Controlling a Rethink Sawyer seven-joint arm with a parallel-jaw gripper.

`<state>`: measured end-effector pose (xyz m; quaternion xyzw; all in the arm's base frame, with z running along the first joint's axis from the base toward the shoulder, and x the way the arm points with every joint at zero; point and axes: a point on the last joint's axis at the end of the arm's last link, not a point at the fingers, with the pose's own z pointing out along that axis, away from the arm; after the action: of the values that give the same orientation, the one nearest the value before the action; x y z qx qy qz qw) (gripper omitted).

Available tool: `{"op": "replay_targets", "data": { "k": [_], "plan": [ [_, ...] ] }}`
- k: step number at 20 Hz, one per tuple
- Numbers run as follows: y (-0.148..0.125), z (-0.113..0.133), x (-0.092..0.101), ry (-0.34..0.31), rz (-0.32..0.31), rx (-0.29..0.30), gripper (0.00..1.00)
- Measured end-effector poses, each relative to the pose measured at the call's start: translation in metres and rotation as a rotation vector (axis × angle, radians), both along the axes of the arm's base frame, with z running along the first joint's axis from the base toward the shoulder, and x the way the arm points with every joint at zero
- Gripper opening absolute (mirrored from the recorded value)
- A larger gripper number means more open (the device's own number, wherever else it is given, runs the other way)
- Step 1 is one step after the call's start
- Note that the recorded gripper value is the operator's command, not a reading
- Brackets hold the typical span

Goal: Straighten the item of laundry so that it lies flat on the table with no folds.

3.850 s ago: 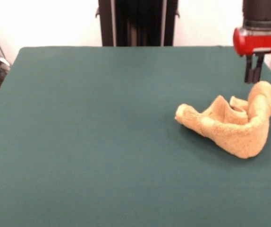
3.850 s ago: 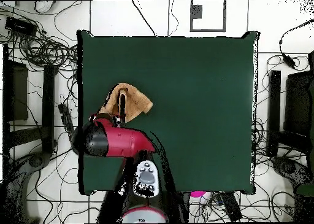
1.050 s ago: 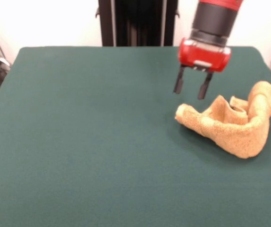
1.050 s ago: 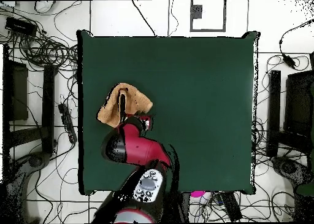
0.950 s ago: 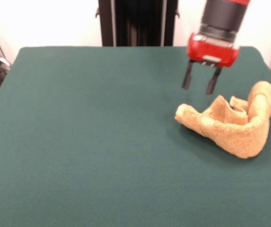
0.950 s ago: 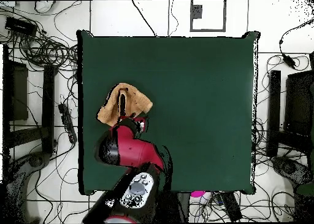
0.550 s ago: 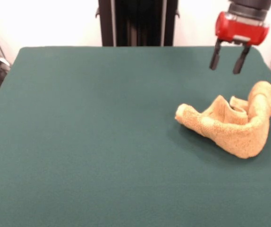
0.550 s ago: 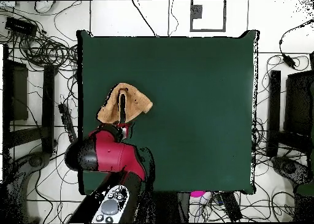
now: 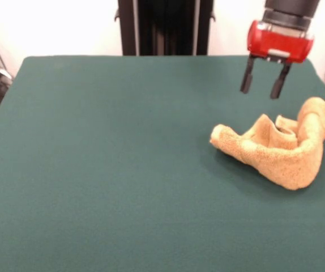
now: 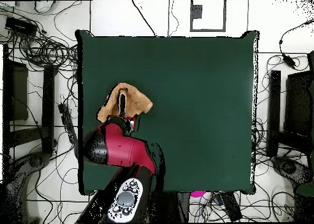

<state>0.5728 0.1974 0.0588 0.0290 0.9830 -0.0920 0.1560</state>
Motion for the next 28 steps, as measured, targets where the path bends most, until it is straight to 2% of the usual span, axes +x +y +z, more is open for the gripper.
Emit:
{"op": "replay_targets", "data": {
  "k": [4, 8, 10, 15, 20, 28],
  "plan": [
    [-0.006, -0.019, 0.008, -0.056, 0.000, 0.002, 1.00],
    [-0.003, -0.039, 0.006, -0.078, 0.015, -0.003, 1.00],
    [0.004, -0.056, -0.003, -0.071, 0.028, -0.010, 1.00],
    [0.018, -0.076, -0.018, -0.039, 0.041, -0.017, 1.00],
    [0.032, -0.084, -0.028, -0.027, 0.056, -0.019, 1.00],
    [0.050, -0.074, -0.029, -0.021, 0.058, -0.002, 1.00]
  ]
}}
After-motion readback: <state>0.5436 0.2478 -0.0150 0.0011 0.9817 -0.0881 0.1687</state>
